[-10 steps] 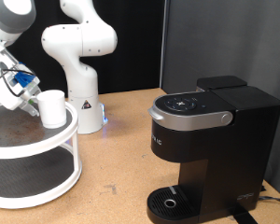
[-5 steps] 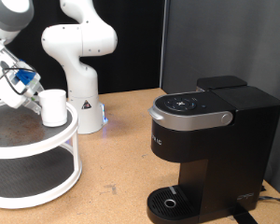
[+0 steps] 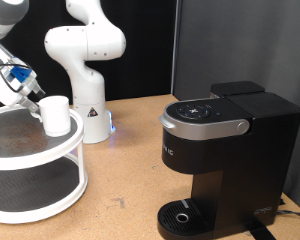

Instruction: Make a cup of coffee with the keurig machine

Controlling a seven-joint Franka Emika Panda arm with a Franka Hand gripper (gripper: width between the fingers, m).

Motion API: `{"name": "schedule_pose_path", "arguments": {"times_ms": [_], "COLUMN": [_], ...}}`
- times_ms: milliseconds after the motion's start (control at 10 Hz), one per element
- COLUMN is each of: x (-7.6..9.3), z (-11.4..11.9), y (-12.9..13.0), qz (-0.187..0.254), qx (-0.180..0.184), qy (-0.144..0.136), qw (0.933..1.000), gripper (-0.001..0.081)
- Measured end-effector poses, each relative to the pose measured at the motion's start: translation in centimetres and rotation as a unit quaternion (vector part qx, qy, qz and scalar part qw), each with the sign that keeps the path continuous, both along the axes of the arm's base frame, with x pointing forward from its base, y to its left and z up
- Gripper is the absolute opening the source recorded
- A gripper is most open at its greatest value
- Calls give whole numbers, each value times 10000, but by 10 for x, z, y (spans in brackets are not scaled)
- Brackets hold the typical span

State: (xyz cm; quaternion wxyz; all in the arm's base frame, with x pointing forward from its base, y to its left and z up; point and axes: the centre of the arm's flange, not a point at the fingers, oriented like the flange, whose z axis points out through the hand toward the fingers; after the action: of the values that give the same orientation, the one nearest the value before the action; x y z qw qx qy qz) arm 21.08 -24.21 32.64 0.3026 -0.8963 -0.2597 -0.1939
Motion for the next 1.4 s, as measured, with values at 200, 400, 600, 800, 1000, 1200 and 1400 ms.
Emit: {"name": "schedule_pose_path", "arguments": {"times_ms": [200,400,600,800,1000,1200,1400], "x": [-4,-2,3,5,6,6,7], "z": [3,5,2,3,4,3,4], "y": [-4,-7,-5,-4,-3,-3,-3], "qz": [0,-231,-579,-716,-750,-749,-773], "qx": [-134,-370,-379,-214,-149,-145,-135], "qy": [9,69,104,34,13,13,1], "qw": [9999,9990,9975,9972,9971,9971,9969], "gripper": [799,799,799,799,644,504,357]}}
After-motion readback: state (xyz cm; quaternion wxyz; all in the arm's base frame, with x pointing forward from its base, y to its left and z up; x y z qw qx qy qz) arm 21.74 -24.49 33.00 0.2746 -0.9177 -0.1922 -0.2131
